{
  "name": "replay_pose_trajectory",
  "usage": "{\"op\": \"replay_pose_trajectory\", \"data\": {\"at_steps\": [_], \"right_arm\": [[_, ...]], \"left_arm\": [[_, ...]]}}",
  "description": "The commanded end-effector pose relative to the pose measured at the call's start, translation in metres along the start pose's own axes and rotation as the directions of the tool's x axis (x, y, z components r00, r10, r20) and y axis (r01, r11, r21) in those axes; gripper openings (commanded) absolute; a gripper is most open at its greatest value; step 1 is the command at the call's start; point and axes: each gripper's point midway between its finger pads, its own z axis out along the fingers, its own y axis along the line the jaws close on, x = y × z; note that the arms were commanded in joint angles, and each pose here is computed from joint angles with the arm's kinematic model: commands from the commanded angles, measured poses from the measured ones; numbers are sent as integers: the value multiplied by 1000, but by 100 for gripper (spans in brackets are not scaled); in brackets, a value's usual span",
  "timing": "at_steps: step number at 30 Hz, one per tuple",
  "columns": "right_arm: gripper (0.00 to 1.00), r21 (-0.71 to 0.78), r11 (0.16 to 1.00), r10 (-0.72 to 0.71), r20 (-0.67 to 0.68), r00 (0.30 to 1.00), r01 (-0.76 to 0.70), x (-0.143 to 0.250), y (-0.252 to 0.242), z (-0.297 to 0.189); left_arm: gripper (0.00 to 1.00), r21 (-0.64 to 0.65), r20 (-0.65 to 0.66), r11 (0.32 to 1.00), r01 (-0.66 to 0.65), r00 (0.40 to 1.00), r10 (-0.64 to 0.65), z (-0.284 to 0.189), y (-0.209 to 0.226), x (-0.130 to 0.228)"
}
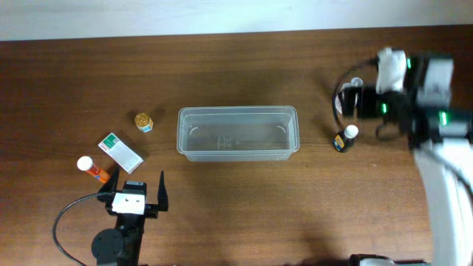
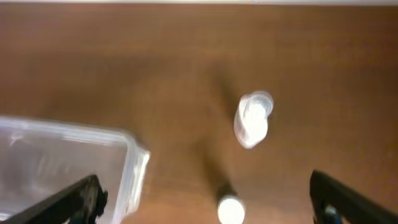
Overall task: Pack container
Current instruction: 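Reach the right gripper to the white spray bottle and grasp it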
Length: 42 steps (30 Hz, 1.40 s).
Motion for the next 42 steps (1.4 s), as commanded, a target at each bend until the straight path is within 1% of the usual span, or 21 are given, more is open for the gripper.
{"op": "replay_pose_trajectory", "data": {"at_steps": [1, 5, 9, 10, 12, 19, 23, 25, 30, 36, 37, 39, 40, 41, 42], "right_arm": [[98, 33, 998, -52, -65, 997, 54, -19, -16, 36], [98, 52, 998, -26, -119, 993, 33, -14, -38, 76], [99, 81, 997, 24, -152, 988, -12, -3, -67, 100], [97, 87, 996, 34, -157, 987, -21, 0, -72, 104], [96, 92, 995, 43, -171, 984, -27, 5, -81, 114], [93, 56, 998, 16, -263, 965, -2, 30, -78, 150], [91, 43, 999, 14, -298, 954, -1, 41, -74, 164], [89, 32, 999, 2, -311, 951, 8, 46, -74, 170], [75, 10, 1000, -2, -317, 949, 6, 51, -73, 185], [70, -16, 999, -35, -278, 960, 32, 44, -72, 196], [66, -14, 999, -37, -271, 962, 34, 42, -73, 196], [53, -16, 999, -38, -261, 965, 35, 40, -73, 197], [49, -19, 999, -39, -257, 966, 35, 39, -72, 197], [41, -19, 999, -39, -256, 966, 36, 39, -72, 197], [37, -19, 999, -39, -257, 966, 35, 39, -72, 197]], "left_arm": [[99, 6, 2, 1000, -9, 1000, 9, 0, -1, 1], [99, 5, 2, 1000, -9, 1000, 9, 0, -1, 1], [99, 5, 2, 1000, -9, 1000, 9, 0, -1, 1], [99, 6, 2, 1000, -9, 1000, 9, 0, -1, 1], [99, 5, 2, 1000, -9, 1000, 9, 0, -1, 1], [99, 5, 2, 1000, -9, 1000, 9, 0, -1, 1], [99, 5, 2, 1000, -9, 1000, 9, 0, -1, 1], [99, 5, 2, 1000, -9, 1000, 9, 0, -1, 1], [99, 5, 2, 1000, -9, 1000, 9, 0, -1, 1], [99, 5, 2, 1000, -9, 1000, 9, 0, -1, 1], [99, 5, 2, 1000, -9, 1000, 9, 0, -1, 1], [99, 5, 2, 1000, -9, 1000, 9, 0, -1, 1], [99, 6, 2, 1000, -9, 1000, 9, 0, -1, 1], [99, 5, 2, 1000, -9, 1000, 9, 0, -1, 1], [99, 5, 2, 1000, -9, 1000, 9, 0, -1, 1]]}}
